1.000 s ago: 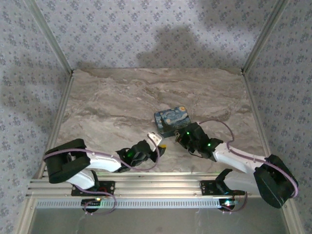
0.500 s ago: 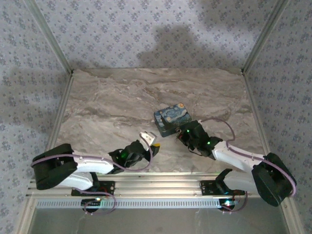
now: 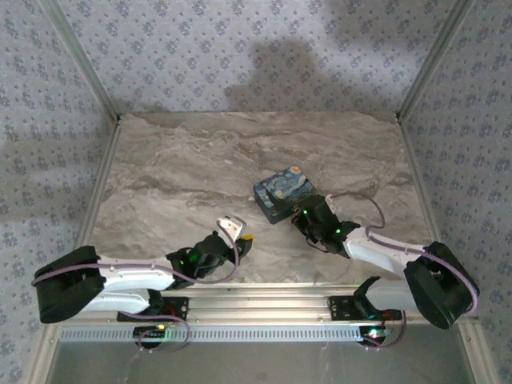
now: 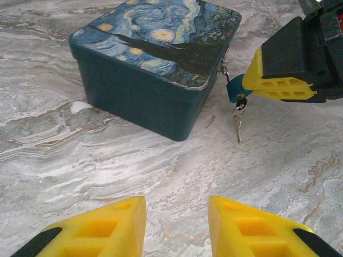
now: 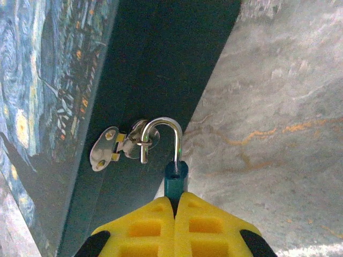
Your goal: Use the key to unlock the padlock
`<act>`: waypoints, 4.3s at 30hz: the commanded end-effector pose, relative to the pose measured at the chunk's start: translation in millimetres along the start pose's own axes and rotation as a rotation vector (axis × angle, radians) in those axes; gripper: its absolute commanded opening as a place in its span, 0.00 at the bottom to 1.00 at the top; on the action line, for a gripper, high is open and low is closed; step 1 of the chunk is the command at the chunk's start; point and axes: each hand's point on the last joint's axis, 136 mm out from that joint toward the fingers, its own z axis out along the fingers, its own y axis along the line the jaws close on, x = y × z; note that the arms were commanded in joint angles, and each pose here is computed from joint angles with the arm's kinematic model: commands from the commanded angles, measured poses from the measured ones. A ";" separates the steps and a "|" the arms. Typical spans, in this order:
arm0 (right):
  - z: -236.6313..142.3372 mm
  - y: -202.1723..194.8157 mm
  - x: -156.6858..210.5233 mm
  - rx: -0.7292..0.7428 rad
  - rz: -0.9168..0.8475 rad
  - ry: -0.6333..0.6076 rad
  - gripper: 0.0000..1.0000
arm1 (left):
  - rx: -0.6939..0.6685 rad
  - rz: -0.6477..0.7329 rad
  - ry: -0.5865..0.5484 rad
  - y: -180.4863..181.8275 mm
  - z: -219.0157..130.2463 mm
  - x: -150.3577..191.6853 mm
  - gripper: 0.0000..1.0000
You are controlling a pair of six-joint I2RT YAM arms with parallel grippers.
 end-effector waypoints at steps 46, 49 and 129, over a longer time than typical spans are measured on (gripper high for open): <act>-8.5 124.3 50.6 -0.094 -0.530 0.216 0.00 | -0.536 -0.197 0.341 138.2 -83.2 -65.9 0.98; 14.3 143.4 93.4 -0.100 -0.612 0.336 0.00 | -0.564 -0.262 0.314 150.4 -96.9 -62.7 0.98; -38.2 -90.1 -247.9 0.294 -0.667 -0.689 1.00 | -0.819 -0.069 -0.101 334.1 -47.1 -45.1 0.98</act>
